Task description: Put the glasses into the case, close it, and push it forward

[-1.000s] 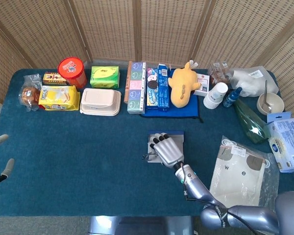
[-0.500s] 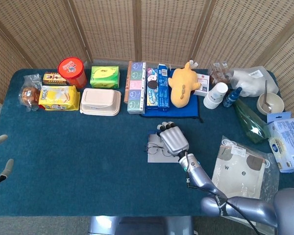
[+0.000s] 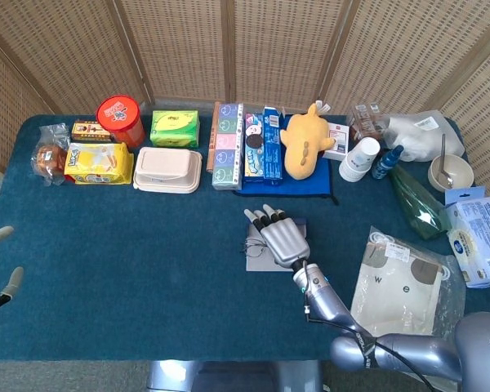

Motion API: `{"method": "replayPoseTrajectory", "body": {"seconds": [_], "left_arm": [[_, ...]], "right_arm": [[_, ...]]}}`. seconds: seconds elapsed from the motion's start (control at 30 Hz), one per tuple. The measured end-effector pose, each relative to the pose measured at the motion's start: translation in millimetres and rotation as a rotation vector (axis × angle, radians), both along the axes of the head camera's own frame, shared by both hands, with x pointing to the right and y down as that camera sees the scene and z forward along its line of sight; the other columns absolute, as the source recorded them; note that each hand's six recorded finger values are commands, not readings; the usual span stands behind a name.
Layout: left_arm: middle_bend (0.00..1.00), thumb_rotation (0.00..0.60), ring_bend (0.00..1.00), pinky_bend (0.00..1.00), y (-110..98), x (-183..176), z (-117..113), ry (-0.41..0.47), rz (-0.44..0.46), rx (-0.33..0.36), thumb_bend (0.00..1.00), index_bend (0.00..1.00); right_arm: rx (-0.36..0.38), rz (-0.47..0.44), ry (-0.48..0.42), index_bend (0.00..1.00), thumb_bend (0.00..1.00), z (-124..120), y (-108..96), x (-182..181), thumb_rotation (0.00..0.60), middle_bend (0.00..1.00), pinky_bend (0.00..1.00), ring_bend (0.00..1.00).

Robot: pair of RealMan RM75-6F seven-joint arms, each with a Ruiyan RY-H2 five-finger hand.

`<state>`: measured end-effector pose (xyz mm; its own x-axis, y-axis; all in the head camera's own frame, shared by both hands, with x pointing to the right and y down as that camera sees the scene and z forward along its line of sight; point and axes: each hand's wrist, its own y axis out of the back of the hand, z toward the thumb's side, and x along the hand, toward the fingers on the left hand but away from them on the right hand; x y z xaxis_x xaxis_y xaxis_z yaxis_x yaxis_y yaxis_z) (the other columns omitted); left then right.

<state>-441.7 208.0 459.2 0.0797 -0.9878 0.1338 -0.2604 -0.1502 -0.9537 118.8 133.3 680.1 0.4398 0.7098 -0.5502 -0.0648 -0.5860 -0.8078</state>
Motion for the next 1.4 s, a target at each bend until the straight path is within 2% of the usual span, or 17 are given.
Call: {"method": "replayPoseTrajectory", "body": {"seconds": [0.27, 0.67, 0.9, 1.4], "left_arm": [[0.07, 0.6, 0.0, 0.0, 3, -2, -3, -0.002, -0.007, 0.003, 0.33, 0.2], [0.07, 0.6, 0.0, 0.0, 5, 1, -5, 0.003, 0.002, 0.007, 0.33, 0.2], [0.06, 0.6, 0.0, 0.0, 7, 1, -7, 0.002, 0.001, 0.011, 0.33, 0.2], [0.06, 0.6, 0.0, 0.0, 8, 4, -11, 0.002, 0.009, 0.02, 0.33, 0.2]], "right_arm": [[0.001, 0.007, 0.009, 0.0, 0.2, 11, 2, -5, 0.6, 0.0, 0.17, 0.0], [-0.007, 0.015, 0.013, 0.0, 0.19, 23, 3, -10, 0.6, 0.0, 0.16, 0.0], [0.006, 0.036, 0.027, 0.0, 0.19, 32, -9, 2, 0.6, 0.0, 0.16, 0.0], [0.037, 0.068, 0.053, 0.0, 0.19, 34, -29, 27, 0.6, 0.0, 0.16, 0.0]]}}
